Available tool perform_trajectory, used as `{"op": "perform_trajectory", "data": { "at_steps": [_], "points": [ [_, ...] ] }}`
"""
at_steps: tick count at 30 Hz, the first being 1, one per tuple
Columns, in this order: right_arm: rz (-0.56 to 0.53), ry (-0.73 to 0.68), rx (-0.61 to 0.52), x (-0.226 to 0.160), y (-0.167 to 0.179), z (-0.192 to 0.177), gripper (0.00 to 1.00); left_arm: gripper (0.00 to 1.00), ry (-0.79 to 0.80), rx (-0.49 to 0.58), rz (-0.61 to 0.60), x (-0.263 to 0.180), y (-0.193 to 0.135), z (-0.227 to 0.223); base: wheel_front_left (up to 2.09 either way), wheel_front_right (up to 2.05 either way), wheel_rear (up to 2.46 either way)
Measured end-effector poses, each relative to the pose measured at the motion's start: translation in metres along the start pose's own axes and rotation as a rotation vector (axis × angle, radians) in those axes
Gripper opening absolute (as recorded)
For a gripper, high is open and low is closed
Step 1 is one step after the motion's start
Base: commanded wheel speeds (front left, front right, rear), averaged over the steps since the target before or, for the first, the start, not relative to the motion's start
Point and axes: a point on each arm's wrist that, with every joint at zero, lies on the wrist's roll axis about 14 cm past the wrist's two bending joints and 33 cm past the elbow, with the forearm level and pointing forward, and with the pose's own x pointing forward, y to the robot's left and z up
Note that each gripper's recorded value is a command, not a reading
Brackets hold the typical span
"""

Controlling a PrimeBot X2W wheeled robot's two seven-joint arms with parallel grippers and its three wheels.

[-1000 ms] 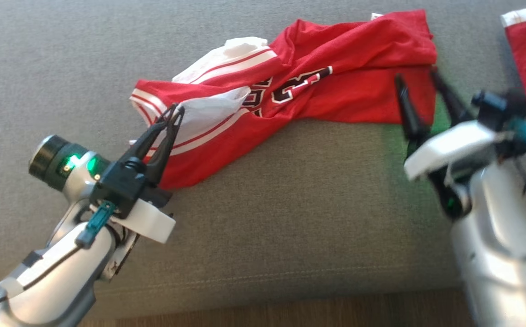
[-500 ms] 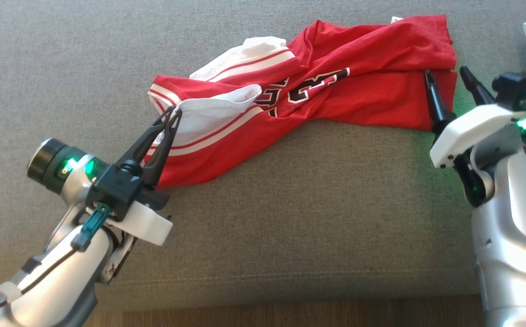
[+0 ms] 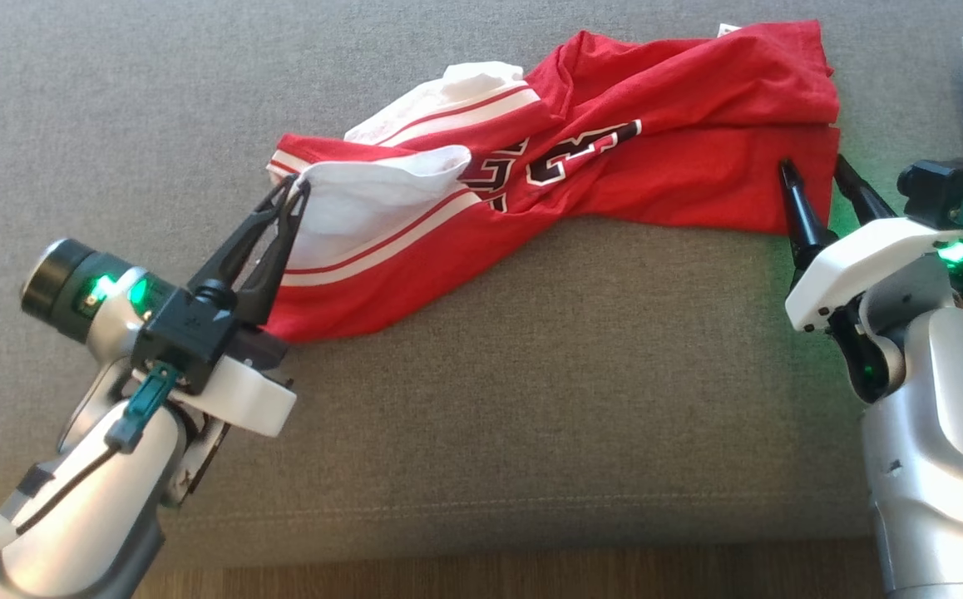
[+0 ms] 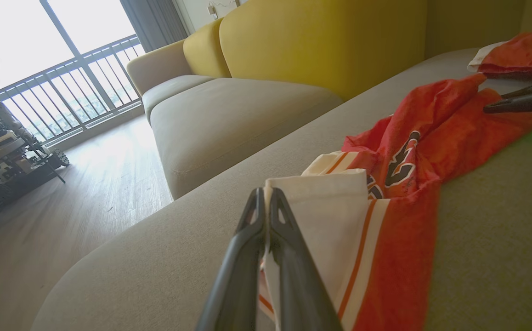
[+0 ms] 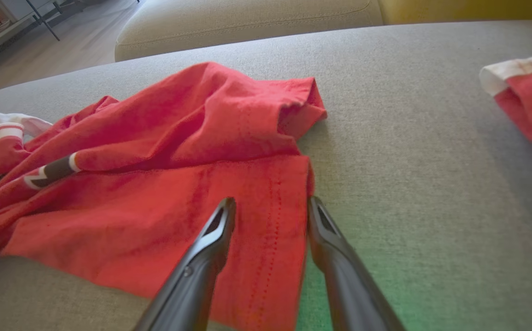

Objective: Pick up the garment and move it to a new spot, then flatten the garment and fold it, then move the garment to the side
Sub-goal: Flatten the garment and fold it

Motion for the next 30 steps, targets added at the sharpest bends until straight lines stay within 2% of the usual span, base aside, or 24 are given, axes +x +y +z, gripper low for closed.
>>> {"op": "perform_trajectory", "data": {
  "at_steps": [6, 13, 15, 16, 17, 18, 24, 27, 30],
  "points": [
    [0.014, -0.011, -0.008, 0.007, 0.006, 0.004, 0.62, 0.0, 0.0, 0.002, 0.0, -0.001, 0.002, 0.0, 0.0, 0.0, 0.0],
    [0.026, -0.037, -0.017, 0.015, 0.012, 0.015, 0.52, 0.0, 0.015, -0.006, 0.008, -0.006, 0.003, -0.004, 0.0, 0.0, 0.0],
    [0.023, -0.044, -0.03, 0.016, 0.012, 0.016, 0.39, 0.0, 0.014, -0.004, 0.007, -0.006, 0.002, -0.003, 0.0, 0.0, 0.0],
    [0.02, -0.045, -0.033, 0.016, 0.011, 0.015, 0.29, 0.0, 0.012, -0.005, 0.009, -0.006, 0.003, -0.003, 0.0, 0.0, 0.0],
    [0.016, -0.047, -0.029, 0.016, 0.01, 0.015, 0.11, 0.0, 0.011, -0.007, 0.012, -0.006, 0.003, -0.002, 0.0, 0.0, 0.0],
    [0.013, -0.053, -0.027, 0.016, 0.009, 0.015, 0.0, 0.0, 0.011, -0.007, 0.014, -0.006, 0.004, -0.002, 0.0, 0.0, 0.0],
    [0.011, -0.145, -0.033, 0.018, 0.01, 0.037, 0.0, 0.0, -0.017, -0.027, 0.058, -0.005, 0.014, 0.008, 0.0, 0.0, 0.0],
    [0.025, -0.256, -0.017, 0.013, 0.015, 0.063, 0.0, 0.0, -0.11, -0.101, 0.097, -0.001, 0.025, 0.037, 0.0, 0.0, 0.0],
    [0.027, -0.375, -0.002, 0.002, 0.016, 0.097, 0.0, 0.0, -0.214, -0.099, 0.136, 0.0, 0.044, 0.072, 0.0, 0.0, 0.0]
  ]
}}
